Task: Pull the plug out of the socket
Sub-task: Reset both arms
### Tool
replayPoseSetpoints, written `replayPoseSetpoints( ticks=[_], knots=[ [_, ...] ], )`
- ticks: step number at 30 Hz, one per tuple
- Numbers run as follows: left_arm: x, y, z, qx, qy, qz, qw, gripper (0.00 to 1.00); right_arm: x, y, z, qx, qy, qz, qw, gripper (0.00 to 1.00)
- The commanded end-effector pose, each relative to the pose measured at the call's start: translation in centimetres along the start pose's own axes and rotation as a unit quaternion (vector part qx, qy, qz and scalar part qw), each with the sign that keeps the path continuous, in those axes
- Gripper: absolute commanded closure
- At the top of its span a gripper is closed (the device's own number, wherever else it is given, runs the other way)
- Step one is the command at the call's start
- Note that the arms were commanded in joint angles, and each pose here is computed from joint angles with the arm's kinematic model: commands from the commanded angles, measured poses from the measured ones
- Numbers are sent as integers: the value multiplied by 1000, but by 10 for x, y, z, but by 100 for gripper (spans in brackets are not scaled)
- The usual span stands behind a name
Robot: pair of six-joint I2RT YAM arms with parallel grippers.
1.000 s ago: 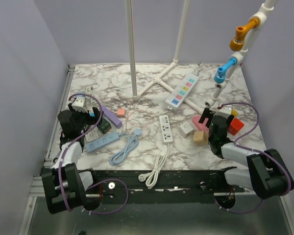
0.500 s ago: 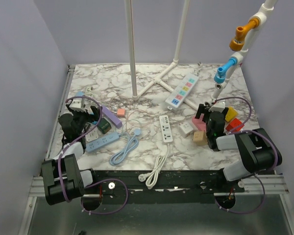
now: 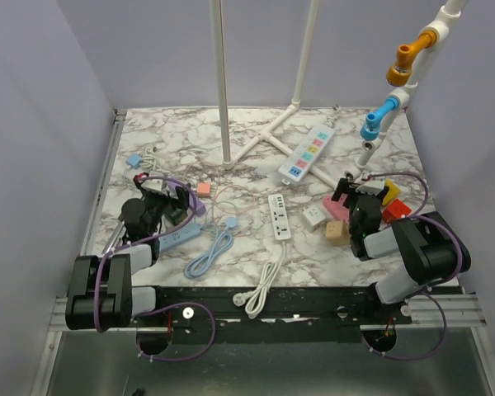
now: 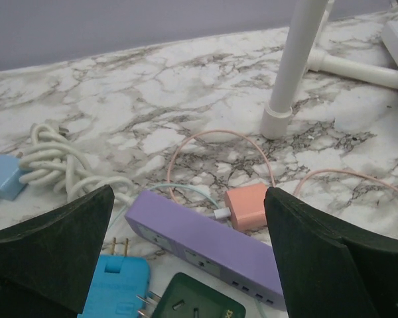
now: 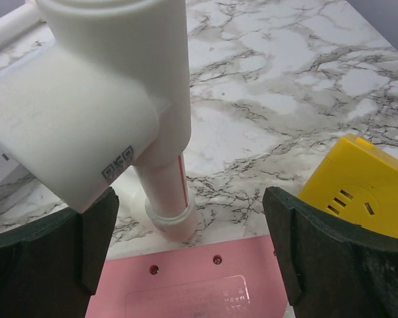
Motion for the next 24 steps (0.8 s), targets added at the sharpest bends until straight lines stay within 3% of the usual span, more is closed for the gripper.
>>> replayPoseSetpoints(
  ticks=[1,9,24],
  knots=[
    [-4,-3,1,40,-13,-56,998,2,8,-2,1,2,-34,-21,999,0],
    [-4,-1,0,46,-13,-52,997,2,1,-13,-12,7,-12,-47,999,0],
    [-4,-1,-1,47,-10,-51,998,2,3,-14,-8,13,-27,-41,999,0]
  ],
)
Point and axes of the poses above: each gripper's point midway between its finger pads, its own z axis back along the fingers, its own y axis along the line the jaws close on, x = y × z, the point moved 9 cm from there along z, back along the fingers, and after that the axes turned 9 degrees about -z, right-handed, at the moved point
